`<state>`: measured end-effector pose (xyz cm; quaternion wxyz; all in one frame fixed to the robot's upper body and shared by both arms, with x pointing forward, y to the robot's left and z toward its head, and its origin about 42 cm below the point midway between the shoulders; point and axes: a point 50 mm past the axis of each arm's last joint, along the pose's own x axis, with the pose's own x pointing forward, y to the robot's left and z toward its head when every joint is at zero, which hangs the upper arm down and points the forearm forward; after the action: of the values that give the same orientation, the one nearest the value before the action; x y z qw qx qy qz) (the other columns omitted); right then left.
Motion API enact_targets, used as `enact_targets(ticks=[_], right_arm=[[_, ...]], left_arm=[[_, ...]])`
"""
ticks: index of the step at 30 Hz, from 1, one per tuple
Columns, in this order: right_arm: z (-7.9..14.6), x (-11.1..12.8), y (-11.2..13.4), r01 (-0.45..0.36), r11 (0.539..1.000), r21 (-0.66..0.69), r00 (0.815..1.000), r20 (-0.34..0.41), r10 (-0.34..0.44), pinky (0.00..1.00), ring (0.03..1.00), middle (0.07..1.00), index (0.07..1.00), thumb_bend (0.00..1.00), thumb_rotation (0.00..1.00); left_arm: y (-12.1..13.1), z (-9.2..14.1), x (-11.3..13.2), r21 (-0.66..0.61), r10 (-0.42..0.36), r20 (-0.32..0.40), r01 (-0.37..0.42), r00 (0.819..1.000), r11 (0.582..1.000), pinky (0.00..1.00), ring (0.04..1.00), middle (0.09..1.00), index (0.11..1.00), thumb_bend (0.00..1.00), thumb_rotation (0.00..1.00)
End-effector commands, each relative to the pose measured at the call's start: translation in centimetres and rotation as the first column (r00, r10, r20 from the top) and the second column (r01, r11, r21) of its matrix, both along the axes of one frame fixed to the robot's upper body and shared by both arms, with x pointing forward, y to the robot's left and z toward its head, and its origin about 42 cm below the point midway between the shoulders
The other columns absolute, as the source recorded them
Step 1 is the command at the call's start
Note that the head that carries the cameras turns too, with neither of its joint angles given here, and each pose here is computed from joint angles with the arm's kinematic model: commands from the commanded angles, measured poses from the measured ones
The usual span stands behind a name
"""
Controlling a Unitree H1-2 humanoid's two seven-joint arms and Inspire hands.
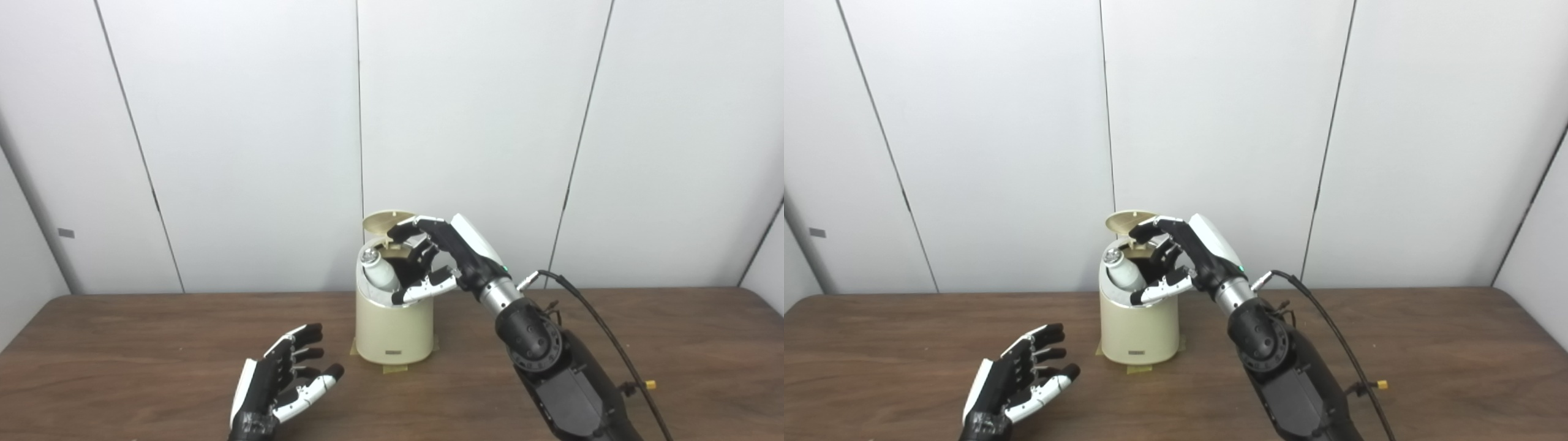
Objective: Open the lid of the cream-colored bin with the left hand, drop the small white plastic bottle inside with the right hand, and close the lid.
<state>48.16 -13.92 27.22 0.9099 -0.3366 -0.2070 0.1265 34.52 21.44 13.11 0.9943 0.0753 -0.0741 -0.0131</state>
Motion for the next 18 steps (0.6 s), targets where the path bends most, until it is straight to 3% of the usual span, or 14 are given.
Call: enact_targets(ticks=[1,7,11,18], right_arm=[[2.1,0.0,0.2,-0.015,1.0,0.002,0.998,0.061,0.015,0.43,0.552,0.697,0.703,0.82,0.0],[2.4,-0.2,0.2,-0.03,0.999,0.02,0.997,0.073,0.028,0.45,0.578,0.724,0.742,0.84,0.0],[2.8,-0.6,-0.1,-0.045,0.998,0.052,0.994,0.103,0.039,0.44,0.576,0.711,0.719,0.85,0.0],[2.8,-2.5,-2.7,-0.016,0.985,0.173,0.984,0.179,-0.016,0.3,0.39,0.536,0.615,0.81,0.0]], left_arm=[[-0.3,1.9,0.8,0.0,-0.007,0.07,0.007,0.997,1.0,0.62,0.748,0.804,0.812,0.72,0.22],[-0.4,1.8,0.9,-0.001,-0.012,0.069,0.012,0.998,1.0,0.63,0.758,0.81,0.814,0.71,0.21],[-0.5,1.8,0.9,-0.002,-0.014,0.071,0.015,0.997,1.0,0.64,0.759,0.813,0.817,0.71,0.21],[-0.6,2.0,0.9,-0.005,-0.013,0.076,0.013,0.997,1.0,0.64,0.762,0.82,0.816,0.71,0.23]])
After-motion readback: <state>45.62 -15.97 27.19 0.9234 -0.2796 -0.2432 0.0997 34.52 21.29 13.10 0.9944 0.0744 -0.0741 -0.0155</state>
